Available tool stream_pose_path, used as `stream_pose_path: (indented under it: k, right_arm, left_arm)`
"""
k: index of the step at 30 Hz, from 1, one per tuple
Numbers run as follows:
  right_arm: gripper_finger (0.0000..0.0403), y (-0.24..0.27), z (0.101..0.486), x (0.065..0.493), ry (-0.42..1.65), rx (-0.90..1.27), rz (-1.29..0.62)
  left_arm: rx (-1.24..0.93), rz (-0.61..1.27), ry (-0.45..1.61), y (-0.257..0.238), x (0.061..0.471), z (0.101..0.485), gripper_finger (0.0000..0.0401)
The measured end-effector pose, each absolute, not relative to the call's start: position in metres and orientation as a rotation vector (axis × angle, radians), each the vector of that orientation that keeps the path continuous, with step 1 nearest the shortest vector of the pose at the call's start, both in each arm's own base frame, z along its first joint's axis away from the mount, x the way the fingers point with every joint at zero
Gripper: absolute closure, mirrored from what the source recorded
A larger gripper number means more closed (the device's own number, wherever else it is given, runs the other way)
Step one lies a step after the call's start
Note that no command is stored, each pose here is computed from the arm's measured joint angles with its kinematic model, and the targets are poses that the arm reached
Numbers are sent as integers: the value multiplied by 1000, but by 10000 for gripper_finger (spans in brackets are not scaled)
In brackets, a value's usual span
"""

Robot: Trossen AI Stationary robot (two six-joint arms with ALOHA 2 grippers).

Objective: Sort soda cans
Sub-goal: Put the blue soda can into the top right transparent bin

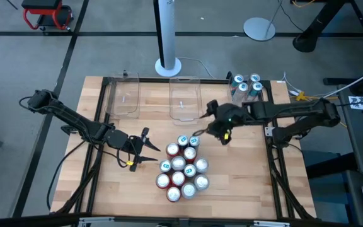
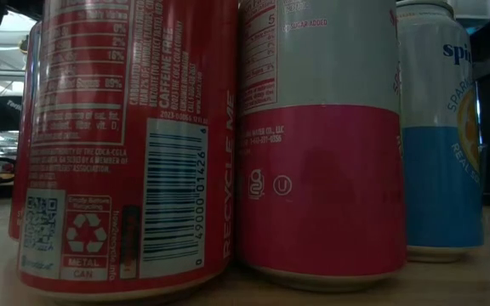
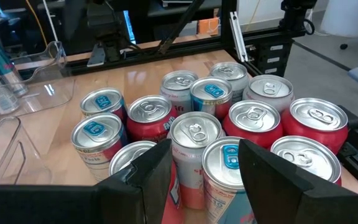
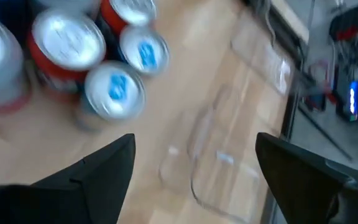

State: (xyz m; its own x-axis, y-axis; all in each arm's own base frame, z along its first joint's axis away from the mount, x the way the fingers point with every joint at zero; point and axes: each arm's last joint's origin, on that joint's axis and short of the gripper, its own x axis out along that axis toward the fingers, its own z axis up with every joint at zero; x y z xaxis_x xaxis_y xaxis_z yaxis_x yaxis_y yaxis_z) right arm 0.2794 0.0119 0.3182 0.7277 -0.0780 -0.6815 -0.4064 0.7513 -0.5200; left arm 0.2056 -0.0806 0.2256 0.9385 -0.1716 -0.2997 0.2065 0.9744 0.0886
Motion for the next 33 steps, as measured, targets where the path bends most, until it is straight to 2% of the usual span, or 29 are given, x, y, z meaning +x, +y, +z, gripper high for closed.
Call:
stream_pose_path:
  k: [11, 21, 33]
  right_arm:
    - [70, 52, 303, 304, 655, -703, 284]
    - [70, 57, 277, 321, 743, -520, 281]
    - [70, 52, 269, 326, 786, -504, 229]
  left_arm:
    - [119, -194, 294, -81, 206, 226, 226]
    - [122, -193, 293, -80, 206, 226, 226]
    - [121, -193, 294, -80, 206, 226, 226]
